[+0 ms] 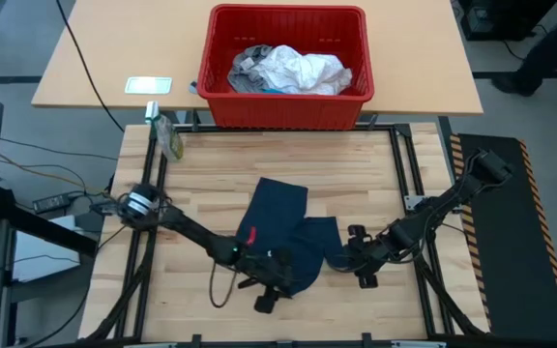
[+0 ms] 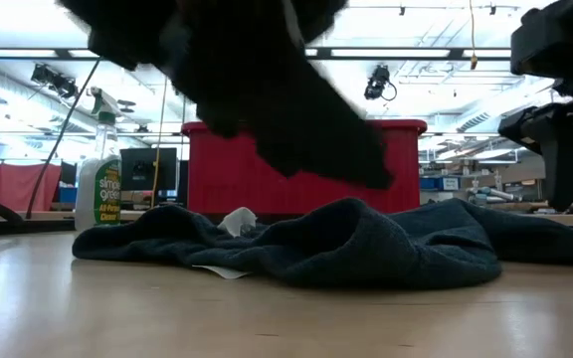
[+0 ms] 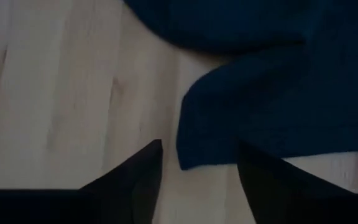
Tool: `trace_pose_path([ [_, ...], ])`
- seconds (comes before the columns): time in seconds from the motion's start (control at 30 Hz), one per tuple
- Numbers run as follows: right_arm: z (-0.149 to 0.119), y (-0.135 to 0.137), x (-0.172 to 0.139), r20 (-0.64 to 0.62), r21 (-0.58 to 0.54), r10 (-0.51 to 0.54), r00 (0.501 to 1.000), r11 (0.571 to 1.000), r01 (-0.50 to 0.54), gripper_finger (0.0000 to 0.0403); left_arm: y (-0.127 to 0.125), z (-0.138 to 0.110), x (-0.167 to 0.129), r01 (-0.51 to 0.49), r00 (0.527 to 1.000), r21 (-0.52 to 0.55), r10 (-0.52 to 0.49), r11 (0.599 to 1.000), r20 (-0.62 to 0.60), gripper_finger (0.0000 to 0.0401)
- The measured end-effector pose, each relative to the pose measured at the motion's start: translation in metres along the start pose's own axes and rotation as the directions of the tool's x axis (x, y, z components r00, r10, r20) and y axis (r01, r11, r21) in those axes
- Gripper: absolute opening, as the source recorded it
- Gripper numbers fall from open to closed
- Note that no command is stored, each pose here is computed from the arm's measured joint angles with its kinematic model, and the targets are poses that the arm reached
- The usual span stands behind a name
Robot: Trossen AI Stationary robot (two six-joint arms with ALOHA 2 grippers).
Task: Fold laundry
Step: Fold the blue shorts
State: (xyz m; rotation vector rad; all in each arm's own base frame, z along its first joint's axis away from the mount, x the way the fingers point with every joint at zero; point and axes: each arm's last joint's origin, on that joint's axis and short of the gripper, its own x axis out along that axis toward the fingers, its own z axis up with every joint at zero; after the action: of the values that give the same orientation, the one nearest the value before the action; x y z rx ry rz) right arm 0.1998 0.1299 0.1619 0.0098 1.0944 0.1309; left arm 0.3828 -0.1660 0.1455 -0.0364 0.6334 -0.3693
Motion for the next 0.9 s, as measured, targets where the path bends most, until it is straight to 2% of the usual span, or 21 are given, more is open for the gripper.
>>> trace_pose_path([
  [0.17,0.0,0.001,0.001,0.003,-0.105,0.002,1.0,0.994,-0.001,0.0248,-0.004,0.0,0.015,-0.027,0.99,-0.002,0.027,1.0,-0.138,0.0213],
  [0.33,0.0,0.001,0.001,0.006,-0.099,-0.014,1.0,0.995,0.014,0.0251,-0.005,0.001,0.019,-0.123,0.973,-0.022,0.116,0.992,-0.201,0.0202],
  [0.47,-0.001,0.002,0.008,-0.013,-0.094,-0.012,1.0,0.996,0.01,0.0245,-0.005,-0.004,0.019,-0.165,0.96,-0.091,0.139,0.982,-0.241,0.0167],
  [0.63,-0.008,0.004,0.03,-0.083,-0.111,-0.051,0.995,0.993,0.041,0.0229,-0.01,-0.007,0.018,-0.166,0.957,-0.097,0.136,0.981,-0.258,0.0101],
  [0.77,-0.01,0.005,0.044,-0.104,-0.075,-0.101,0.989,0.993,0.094,0.0193,-0.018,-0.007,0.018,-0.147,0.96,-0.124,0.112,0.981,-0.258,0.0041],
  [0.83,-0.009,0.004,0.045,-0.104,-0.05,-0.101,0.989,0.994,0.096,0.0156,-0.021,-0.006,0.016,-0.124,0.962,-0.154,0.081,0.98,-0.262,0.0015],
  [0.9,-0.007,0.003,0.041,-0.087,-0.029,-0.096,0.992,0.995,0.094,0.0103,-0.025,-0.005,0.014,-0.112,0.963,-0.183,0.061,0.977,-0.264,0.0009],
])
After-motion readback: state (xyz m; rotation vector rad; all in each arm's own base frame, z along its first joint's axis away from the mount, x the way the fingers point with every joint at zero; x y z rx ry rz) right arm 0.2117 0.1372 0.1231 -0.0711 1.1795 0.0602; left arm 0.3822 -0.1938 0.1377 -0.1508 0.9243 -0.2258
